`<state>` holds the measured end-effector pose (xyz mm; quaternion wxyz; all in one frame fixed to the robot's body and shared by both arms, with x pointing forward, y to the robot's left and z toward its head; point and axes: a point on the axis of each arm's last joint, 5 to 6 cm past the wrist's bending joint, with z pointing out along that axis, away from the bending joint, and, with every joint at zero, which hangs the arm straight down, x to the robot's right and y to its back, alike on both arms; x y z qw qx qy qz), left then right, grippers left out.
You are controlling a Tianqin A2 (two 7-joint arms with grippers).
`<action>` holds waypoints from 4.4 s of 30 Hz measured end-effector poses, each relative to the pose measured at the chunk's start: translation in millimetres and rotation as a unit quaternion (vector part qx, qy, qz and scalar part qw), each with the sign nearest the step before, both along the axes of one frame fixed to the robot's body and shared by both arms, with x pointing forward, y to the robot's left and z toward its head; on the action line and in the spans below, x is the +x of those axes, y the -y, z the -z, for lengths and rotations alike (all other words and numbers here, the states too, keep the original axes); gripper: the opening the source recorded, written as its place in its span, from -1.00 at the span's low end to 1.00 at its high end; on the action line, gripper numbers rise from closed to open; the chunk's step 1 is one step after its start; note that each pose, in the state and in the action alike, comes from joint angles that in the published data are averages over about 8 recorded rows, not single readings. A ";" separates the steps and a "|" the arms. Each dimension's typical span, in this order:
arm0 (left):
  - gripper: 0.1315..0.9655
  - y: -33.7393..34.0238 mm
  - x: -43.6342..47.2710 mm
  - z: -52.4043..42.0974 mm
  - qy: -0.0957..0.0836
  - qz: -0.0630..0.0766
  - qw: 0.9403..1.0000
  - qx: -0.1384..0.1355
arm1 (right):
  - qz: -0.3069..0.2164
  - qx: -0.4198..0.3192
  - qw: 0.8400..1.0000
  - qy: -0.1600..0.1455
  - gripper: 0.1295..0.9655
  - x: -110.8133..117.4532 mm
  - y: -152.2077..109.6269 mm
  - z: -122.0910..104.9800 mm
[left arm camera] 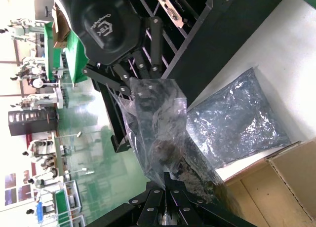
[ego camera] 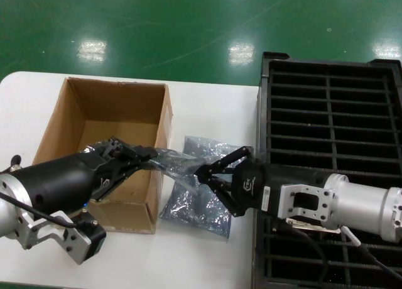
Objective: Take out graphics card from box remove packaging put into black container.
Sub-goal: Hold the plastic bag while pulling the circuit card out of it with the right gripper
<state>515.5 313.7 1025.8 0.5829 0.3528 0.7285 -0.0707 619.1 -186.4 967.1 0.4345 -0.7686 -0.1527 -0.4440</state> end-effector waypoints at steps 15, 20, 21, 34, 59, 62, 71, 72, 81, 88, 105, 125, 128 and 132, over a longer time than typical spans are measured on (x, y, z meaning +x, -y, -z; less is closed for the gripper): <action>-0.98 0.0 0.0 0.0 0.000 0.000 1.000 0.000 | -0.014 -0.017 1.000 0.013 -0.99 12.2 -6.0 -8.0; -0.98 0.0 0.0 0.0 0.000 0.000 1.000 0.000 | -0.017 -0.019 1.000 0.013 -0.99 9.8 -6.0 -8.5; -0.98 0.0 0.0 0.0 0.000 0.000 1.000 0.000 | -0.019 -0.021 1.000 0.013 -0.99 8.8 -6.0 -8.3; -0.98 0.0 0.0 0.0 0.000 0.000 1.000 0.000 | -0.013 -0.009 1.000 0.002 -0.79 9.1 -16.1 -8.3; -0.98 0.0 0.0 0.0 0.000 0.000 1.000 0.000 | 0.001 0.036 0.999 -0.034 -0.38 20.9 -26.0 -6.8; -0.98 0.0 0.0 0.0 0.000 0.000 1.000 0.000 | 0.001 0.037 0.999 -0.036 -0.43 21.0 -25.8 -6.1; -0.98 0.0 0.0 0.0 0.000 0.000 1.000 0.000 | -0.004 0.037 0.998 -0.042 -0.68 21.1 -25.6 -3.9; -0.98 0.0 0.0 0.0 0.000 0.000 1.000 0.000 | -0.005 0.037 0.998 -0.042 -0.71 21.1 -25.4 -3.8; -0.98 0.0 0.0 0.0 0.000 0.000 1.000 0.000 | -0.009 0.033 0.998 -0.046 -0.86 20.6 -20.7 -4.5; -0.98 0.0 0.0 0.0 0.000 0.000 1.000 0.000 | -0.009 0.036 0.998 -0.048 -0.86 21.7 -19.4 -7.4; -0.98 0.0 0.0 0.0 0.000 0.000 1.000 0.000 | -0.006 0.057 0.998 -0.041 -0.86 7.5 3.5 -22.6; -0.98 0.0 0.0 0.0 0.000 0.000 1.000 0.000 | -0.012 0.051 0.997 -0.049 -0.86 3.0 -6.3 -12.7; -0.98 0.0 0.0 0.0 0.000 0.000 1.000 0.000 | -0.009 0.052 0.997 -0.050 -0.86 3.1 -6.1 -12.4; -0.98 0.0 0.0 0.0 0.000 0.000 1.000 0.000 | -0.007 0.054 0.997 -0.054 -0.85 3.0 -5.6 -12.1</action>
